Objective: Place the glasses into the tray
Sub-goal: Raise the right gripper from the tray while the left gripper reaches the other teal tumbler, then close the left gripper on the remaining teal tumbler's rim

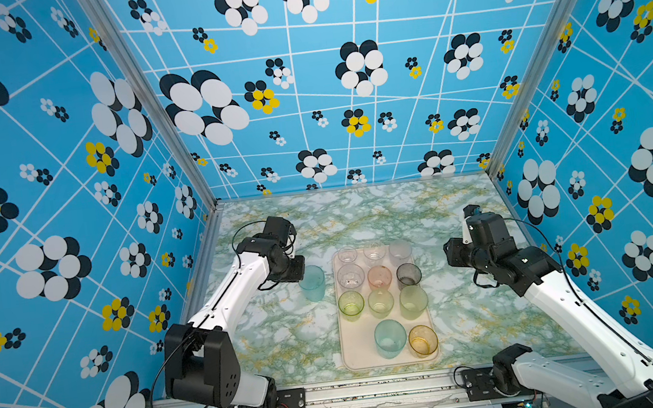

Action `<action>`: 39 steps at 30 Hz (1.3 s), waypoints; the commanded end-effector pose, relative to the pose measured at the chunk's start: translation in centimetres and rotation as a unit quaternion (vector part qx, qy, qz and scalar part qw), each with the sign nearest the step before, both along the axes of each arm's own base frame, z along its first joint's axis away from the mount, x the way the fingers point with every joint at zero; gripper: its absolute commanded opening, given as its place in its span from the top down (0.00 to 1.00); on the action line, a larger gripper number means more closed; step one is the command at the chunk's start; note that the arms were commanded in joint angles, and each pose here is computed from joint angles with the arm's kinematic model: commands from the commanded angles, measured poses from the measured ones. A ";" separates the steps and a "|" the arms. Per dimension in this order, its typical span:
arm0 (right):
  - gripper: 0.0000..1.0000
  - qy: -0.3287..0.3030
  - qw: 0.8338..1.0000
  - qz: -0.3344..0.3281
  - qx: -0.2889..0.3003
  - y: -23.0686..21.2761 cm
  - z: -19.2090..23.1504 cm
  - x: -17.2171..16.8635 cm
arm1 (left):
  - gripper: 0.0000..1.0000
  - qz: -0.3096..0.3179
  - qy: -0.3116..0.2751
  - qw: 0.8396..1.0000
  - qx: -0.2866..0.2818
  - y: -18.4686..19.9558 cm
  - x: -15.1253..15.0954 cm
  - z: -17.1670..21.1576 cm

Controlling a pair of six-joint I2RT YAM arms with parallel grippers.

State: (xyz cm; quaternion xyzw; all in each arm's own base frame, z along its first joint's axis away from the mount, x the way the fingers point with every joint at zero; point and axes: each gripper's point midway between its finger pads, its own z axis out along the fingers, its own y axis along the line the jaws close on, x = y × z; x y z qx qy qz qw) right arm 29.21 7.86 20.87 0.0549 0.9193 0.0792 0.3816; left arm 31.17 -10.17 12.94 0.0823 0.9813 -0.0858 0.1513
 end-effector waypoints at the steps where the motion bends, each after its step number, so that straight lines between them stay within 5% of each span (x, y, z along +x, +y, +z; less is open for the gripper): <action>1: 0.60 0.000 1.000 0.006 0.002 0.1 -0.3 0.2 | 0.77 -0.006 0.004 1.000 0.005 0.1 0.5 0.0; 24: 0.60 0.007 1.000 0.020 0.002 0.8 -1.3 0.9 | 0.90 -0.024 0.030 0.998 0.041 -0.5 1.1 -1.1; 39: 0.60 0.007 1.000 0.025 0.005 0.8 -1.6 0.4 | 0.97 -0.039 -0.007 0.997 0.073 -0.3 1.1 0.9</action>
